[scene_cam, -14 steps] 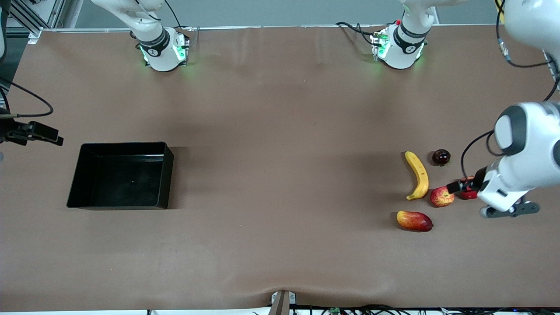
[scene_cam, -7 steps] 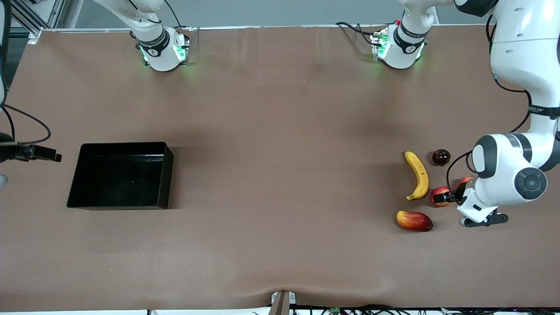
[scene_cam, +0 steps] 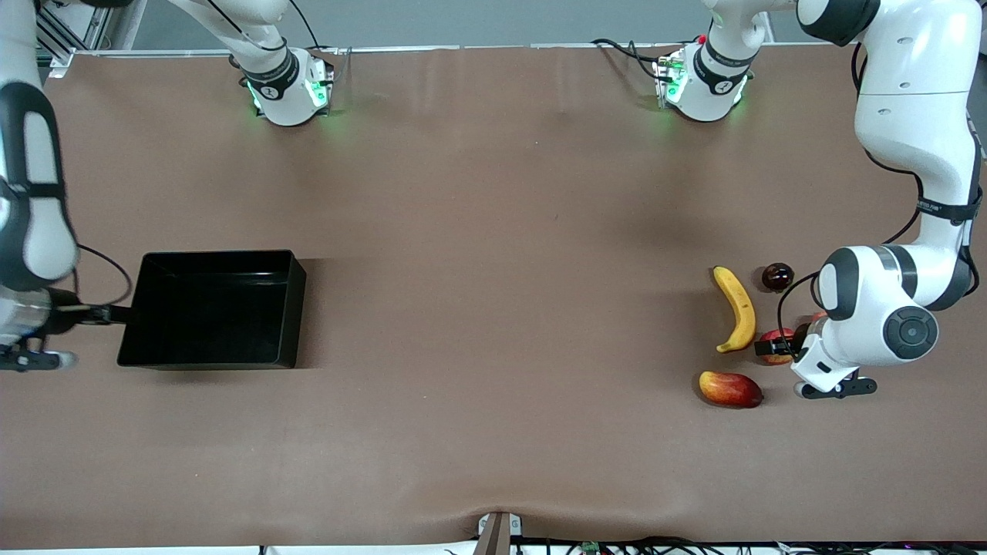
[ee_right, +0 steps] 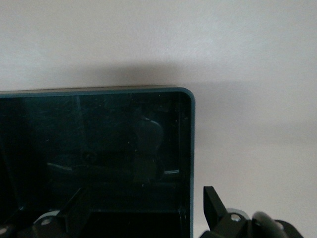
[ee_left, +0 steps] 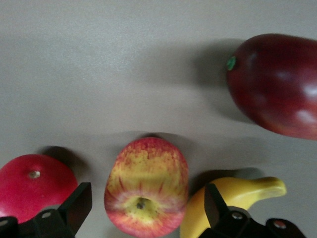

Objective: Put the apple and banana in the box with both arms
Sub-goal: 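Grasp the yellow-red apple with the left gripper while the right gripper reaches the box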

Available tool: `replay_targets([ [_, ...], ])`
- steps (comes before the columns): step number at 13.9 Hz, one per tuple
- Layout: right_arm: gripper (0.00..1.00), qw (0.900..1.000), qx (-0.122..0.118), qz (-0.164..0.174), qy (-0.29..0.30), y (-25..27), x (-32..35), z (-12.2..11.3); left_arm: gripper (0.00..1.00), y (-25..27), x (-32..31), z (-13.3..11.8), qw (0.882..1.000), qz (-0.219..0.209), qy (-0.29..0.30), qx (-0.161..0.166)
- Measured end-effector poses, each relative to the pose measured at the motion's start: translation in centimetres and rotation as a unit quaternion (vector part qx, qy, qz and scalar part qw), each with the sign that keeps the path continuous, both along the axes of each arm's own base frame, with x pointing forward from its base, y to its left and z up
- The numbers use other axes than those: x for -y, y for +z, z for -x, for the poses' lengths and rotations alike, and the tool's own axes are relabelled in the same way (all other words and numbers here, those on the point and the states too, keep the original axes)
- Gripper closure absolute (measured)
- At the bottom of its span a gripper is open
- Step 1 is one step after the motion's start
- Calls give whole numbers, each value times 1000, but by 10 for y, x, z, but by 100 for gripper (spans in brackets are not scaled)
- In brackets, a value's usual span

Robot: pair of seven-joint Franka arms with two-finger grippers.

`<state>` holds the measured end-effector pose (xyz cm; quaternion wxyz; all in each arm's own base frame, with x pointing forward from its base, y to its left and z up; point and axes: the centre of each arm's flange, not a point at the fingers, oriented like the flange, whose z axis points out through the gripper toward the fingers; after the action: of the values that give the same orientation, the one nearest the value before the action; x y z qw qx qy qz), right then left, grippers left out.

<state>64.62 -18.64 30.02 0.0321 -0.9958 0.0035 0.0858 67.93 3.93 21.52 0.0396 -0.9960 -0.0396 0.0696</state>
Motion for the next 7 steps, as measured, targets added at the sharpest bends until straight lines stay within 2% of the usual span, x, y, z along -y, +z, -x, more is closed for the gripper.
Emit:
replay_targets([
  [2,0,1000,-4,-5,17,-15,4,1,4,-5,-2,0,1000,-4,-3,-2],
  [5,0,1000,-8,-8,10,-20,26,9,32,-6,-2,0,1000,-4,-4,-2],
  [6,0,1000,-9,-8,7,-23,33,11,32,-6,-2,0,1000,-4,-4,-2],
  [7,7,1000,-10,-9,4,-28,38,13,32,-6,-2,0,1000,-4,-4,-1],
])
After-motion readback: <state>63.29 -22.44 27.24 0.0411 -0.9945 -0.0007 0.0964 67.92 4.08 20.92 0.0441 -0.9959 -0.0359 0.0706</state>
